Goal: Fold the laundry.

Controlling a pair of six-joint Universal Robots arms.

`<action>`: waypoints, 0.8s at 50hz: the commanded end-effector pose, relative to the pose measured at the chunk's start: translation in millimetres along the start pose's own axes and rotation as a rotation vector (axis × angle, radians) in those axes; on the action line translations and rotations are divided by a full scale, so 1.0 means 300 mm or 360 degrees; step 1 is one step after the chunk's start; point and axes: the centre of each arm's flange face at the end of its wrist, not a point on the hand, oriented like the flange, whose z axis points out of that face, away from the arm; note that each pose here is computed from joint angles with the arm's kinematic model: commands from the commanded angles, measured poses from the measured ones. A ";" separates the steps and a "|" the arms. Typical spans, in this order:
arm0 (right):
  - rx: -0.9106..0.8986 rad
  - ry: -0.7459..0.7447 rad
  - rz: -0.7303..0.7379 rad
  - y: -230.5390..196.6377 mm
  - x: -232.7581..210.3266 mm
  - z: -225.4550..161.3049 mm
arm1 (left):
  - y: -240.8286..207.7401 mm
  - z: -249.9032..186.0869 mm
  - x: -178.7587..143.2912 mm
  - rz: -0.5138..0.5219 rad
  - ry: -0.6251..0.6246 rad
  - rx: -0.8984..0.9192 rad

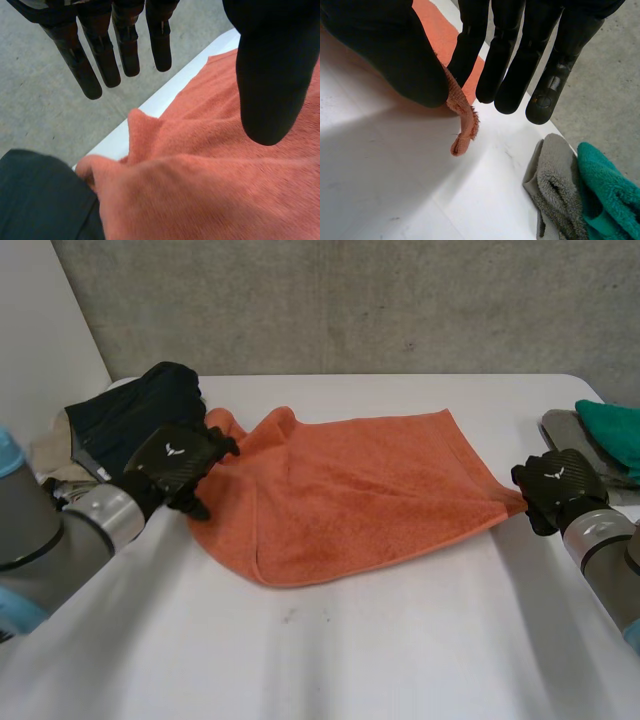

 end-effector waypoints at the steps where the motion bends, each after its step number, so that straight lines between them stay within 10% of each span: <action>1: -0.0015 -0.0018 0.0000 0.009 -0.013 -0.005 | -0.003 0.159 0.009 0.0028 0.0031 0.0004; 15: -0.0046 -0.0041 -0.0001 0.030 -0.029 -0.008 | 0.098 0.313 0.064 0.0438 -0.0017 -0.0255; 40: -0.0057 -0.0046 -0.0003 0.042 -0.033 -0.001 | 0.166 0.343 0.064 0.0493 -0.0019 -0.0404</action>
